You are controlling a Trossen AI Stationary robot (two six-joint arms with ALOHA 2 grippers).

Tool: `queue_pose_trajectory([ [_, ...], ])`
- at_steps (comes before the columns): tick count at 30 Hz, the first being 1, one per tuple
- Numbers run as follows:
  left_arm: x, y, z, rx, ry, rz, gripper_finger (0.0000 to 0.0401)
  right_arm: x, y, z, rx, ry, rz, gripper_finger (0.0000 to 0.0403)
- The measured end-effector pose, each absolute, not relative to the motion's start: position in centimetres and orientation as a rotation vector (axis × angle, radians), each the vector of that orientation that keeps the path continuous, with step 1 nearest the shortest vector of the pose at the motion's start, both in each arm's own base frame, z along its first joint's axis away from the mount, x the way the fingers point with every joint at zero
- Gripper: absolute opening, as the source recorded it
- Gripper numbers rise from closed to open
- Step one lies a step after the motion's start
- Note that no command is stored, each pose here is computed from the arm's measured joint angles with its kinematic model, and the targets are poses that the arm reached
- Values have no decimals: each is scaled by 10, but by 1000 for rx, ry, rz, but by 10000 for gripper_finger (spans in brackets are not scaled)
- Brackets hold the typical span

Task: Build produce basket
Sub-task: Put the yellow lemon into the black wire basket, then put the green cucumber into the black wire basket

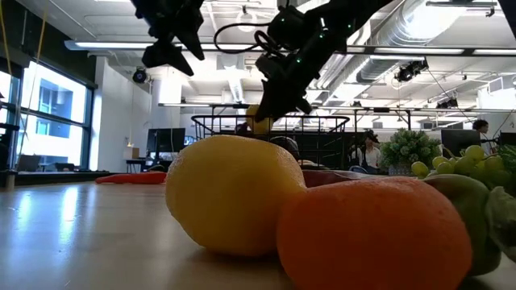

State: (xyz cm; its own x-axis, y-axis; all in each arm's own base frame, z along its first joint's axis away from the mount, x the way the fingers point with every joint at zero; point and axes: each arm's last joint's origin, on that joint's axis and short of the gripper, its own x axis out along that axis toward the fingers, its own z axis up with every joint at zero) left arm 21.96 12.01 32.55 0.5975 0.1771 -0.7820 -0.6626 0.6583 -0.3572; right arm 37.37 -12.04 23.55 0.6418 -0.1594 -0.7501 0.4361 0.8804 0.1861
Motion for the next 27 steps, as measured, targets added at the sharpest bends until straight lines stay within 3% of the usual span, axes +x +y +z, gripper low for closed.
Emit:
queue_pose_trajectory([
  [12, 220, 116, 324, -760, 801, 549, 214, 377, -119, 229, 376, 827, -266, 125],
  [27, 226, 103, 324, -736, 821, 497, 214, 376, -118, 228, 380, 842, -263, 240],
])
